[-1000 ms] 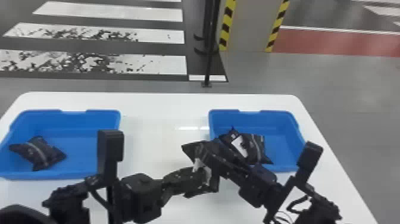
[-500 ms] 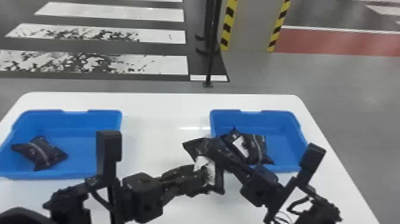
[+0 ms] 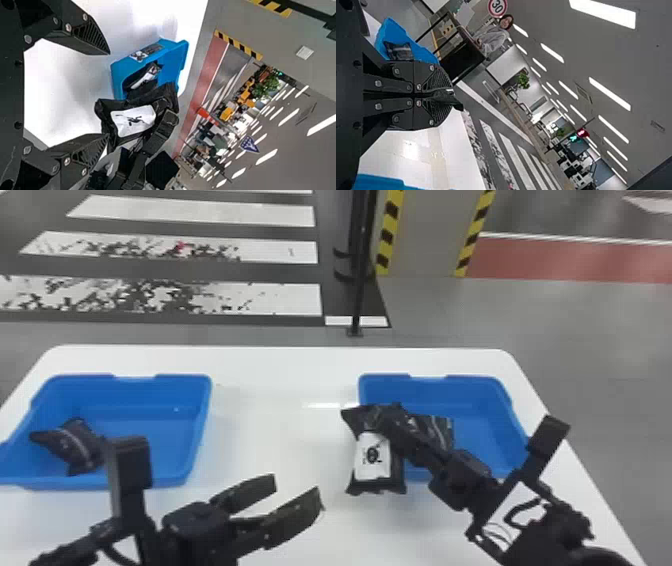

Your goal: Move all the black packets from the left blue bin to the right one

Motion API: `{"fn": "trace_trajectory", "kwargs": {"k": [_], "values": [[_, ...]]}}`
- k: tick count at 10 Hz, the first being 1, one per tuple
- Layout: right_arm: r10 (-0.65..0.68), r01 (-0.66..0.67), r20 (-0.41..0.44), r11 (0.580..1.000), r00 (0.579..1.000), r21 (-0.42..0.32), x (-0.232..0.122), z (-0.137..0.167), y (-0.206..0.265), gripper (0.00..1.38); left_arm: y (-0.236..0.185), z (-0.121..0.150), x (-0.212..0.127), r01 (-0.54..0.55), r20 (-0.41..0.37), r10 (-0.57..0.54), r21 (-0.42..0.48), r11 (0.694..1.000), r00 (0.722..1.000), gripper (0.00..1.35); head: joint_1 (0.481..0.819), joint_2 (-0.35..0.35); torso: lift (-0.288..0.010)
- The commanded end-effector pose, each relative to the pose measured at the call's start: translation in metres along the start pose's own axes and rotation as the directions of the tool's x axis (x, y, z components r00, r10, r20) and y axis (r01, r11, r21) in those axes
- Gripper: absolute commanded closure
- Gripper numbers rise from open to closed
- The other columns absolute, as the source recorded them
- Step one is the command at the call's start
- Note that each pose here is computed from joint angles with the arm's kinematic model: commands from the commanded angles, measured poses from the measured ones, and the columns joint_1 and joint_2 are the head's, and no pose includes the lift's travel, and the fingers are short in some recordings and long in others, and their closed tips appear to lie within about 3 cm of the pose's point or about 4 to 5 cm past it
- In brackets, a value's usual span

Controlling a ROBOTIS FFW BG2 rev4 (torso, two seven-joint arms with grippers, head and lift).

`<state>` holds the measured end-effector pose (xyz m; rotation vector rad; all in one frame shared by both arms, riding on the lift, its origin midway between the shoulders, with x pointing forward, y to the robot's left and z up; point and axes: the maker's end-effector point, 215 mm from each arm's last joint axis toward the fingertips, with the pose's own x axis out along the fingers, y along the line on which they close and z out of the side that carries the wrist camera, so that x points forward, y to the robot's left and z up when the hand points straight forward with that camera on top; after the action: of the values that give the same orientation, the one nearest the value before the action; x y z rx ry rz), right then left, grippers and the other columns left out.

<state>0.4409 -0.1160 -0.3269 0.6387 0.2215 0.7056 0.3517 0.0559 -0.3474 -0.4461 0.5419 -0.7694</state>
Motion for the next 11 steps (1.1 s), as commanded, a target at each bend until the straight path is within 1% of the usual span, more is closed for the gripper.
{"fn": "trace_trajectory", "kwargs": {"k": [1,2,4,5,6,7,8,9,10,11], "values": [[-0.048,0.048,0.007,0.999,0.999,-0.025,-0.002,0.015,-0.031,1.27,0.010,0.003,-0.023,-0.052,0.031,0.052,-0.013,0.999,0.998,0.14,0.695,-0.087,-0.140],[-0.114,0.115,0.015,0.991,0.993,-0.067,-0.010,0.030,-0.063,1.27,0.014,0.007,-0.039,-0.083,0.050,0.083,-0.014,0.996,0.995,0.14,0.695,-0.086,-0.140],[-0.259,0.264,0.052,0.957,0.964,-0.124,-0.032,0.058,-0.131,1.27,0.018,0.011,-0.051,-0.109,0.066,0.110,-0.017,0.994,0.992,0.15,0.695,-0.109,-0.140],[-0.325,0.331,0.065,0.932,0.944,-0.151,-0.040,0.074,-0.164,1.27,0.020,0.014,-0.056,-0.116,0.081,0.118,-0.022,0.993,0.990,0.15,0.695,-0.143,-0.140],[-0.351,0.352,0.034,0.927,0.936,-0.127,-0.041,0.069,-0.180,1.23,0.024,0.017,-0.059,-0.126,0.091,0.128,-0.022,0.992,0.988,0.15,0.695,-0.181,-0.140],[-0.381,0.380,0.016,0.917,0.924,-0.118,-0.043,0.065,-0.197,0.91,0.030,0.022,-0.063,-0.142,0.105,0.143,-0.019,0.990,0.984,0.15,0.695,-0.203,-0.140],[-0.408,0.406,0.014,0.903,0.913,-0.141,-0.049,0.067,-0.205,0.58,0.036,0.026,-0.070,-0.164,0.114,0.164,-0.010,0.986,0.980,0.15,0.695,-0.207,-0.140],[-0.416,0.417,0.050,0.890,0.908,-0.185,-0.054,0.074,-0.205,0.38,0.046,0.031,-0.079,-0.198,0.121,0.196,0.003,0.980,0.973,0.15,0.695,-0.208,-0.140],[-0.418,0.425,0.079,0.874,0.905,-0.235,-0.063,0.073,-0.195,0.31,0.059,0.038,-0.092,-0.240,0.134,0.236,0.013,0.971,0.963,0.15,0.695,-0.203,-0.140],[-0.426,0.433,0.088,0.857,0.900,-0.279,-0.075,0.064,-0.178,0.29,0.074,0.047,-0.105,-0.286,0.151,0.279,0.026,0.958,0.948,0.15,0.695,-0.191,-0.140]]}}
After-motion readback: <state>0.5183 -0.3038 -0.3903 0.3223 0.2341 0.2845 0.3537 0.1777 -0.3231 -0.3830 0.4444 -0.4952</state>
